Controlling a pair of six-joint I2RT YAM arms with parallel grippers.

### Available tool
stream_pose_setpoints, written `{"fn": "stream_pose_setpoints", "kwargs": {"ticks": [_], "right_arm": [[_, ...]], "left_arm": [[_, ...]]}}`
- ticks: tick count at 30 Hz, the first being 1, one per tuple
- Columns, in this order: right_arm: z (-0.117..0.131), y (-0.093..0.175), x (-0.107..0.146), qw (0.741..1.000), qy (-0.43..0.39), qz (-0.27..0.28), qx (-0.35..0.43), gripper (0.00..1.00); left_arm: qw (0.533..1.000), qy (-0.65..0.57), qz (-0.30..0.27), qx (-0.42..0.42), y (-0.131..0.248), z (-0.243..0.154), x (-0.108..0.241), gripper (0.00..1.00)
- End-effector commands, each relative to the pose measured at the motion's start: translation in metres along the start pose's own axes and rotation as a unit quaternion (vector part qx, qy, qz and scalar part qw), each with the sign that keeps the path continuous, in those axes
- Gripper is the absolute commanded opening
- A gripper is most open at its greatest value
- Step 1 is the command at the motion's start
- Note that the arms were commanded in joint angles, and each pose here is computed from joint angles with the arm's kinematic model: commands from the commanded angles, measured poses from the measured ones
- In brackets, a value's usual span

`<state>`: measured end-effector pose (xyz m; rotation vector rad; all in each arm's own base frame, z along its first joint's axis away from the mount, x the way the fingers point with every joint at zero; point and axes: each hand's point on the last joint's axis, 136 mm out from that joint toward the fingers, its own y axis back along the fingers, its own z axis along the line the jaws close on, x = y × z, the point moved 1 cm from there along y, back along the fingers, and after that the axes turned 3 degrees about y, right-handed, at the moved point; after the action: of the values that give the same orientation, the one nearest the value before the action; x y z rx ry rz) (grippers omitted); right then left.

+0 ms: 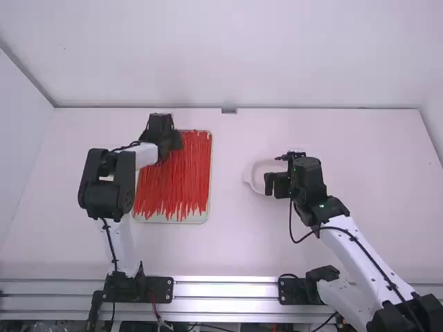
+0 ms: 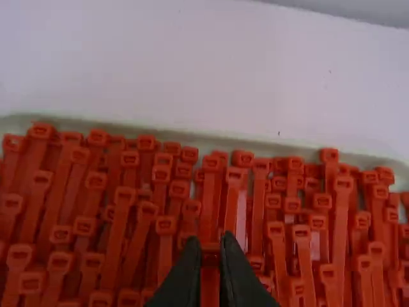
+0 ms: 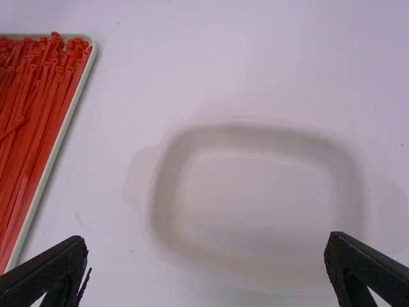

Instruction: Fasten the cable tie

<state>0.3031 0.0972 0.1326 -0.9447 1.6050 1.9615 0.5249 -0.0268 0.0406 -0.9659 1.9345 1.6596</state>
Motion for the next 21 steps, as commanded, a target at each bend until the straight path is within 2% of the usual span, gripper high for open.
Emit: {"fn": "stream_pose_setpoints", "kwargs": {"ticks": [1, 6, 13, 21], "right_arm": [[0.002, 0.004, -0.015, 1.000, 0.001, -0.017, -0.002, 0.99], [0.002, 0.004, -0.015, 1.000, 0.008, -0.018, -0.003, 0.99], [0.002, 0.004, -0.015, 1.000, 0.008, -0.018, -0.003, 0.99], [0.002, 0.004, -0.016, 1.000, 0.008, -0.019, -0.003, 0.99]], "left_arm": [[0.998, 0.002, -0.058, 0.002, 0.022, -0.009, -0.049, 0.03], [0.995, 0.001, -0.101, 0.011, 0.048, -0.018, -0.085, 0.03], [0.985, -0.002, -0.171, 0.028, 0.117, -0.033, -0.137, 0.02], [0.979, 0.000, -0.203, 0.034, 0.184, -0.038, -0.159, 0.02]]}}
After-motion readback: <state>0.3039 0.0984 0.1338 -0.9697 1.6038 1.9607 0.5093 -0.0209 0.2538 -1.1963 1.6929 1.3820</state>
